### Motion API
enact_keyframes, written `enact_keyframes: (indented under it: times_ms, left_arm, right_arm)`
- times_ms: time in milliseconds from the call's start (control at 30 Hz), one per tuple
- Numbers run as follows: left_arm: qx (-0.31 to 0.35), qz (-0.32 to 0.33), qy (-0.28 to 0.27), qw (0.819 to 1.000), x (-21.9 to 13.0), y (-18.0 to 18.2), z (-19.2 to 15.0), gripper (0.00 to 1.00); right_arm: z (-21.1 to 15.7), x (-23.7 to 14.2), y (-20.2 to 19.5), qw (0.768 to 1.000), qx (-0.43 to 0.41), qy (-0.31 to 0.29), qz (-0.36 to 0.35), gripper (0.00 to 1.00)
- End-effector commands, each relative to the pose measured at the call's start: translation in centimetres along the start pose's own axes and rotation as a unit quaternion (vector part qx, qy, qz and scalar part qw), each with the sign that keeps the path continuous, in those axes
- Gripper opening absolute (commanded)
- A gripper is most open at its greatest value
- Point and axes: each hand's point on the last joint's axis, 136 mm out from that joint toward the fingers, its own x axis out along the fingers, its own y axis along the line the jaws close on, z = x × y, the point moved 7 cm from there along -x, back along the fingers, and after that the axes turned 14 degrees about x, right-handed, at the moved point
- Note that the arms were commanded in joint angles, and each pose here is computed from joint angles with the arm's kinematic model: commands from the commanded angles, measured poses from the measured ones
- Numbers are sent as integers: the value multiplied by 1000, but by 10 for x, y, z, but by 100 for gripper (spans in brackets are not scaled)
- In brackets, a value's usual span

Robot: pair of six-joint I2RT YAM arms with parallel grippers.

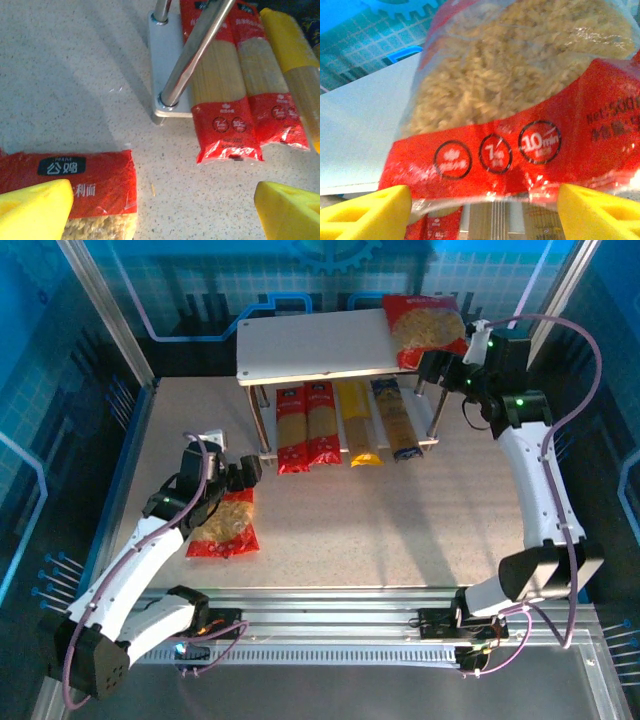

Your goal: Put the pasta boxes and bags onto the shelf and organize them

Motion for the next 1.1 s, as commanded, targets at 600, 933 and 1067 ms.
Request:
enact_keyframes:
  times_ms: [600, 933, 1067]
  left_arm:
    - [-46, 76, 139, 986, 24, 22, -77, 99]
    - [-76, 158, 227, 958, 39, 41, -94, 99]
    - [-97, 164, 264, 946, 49, 46, -103, 99]
  right_arm:
    - [-47, -114, 24, 991, -6, -82, 102, 84]
    - [-56, -110, 25, 990, -2, -67, 121, 84]
    - [-56, -112, 25, 990, -5, -71, 119, 84]
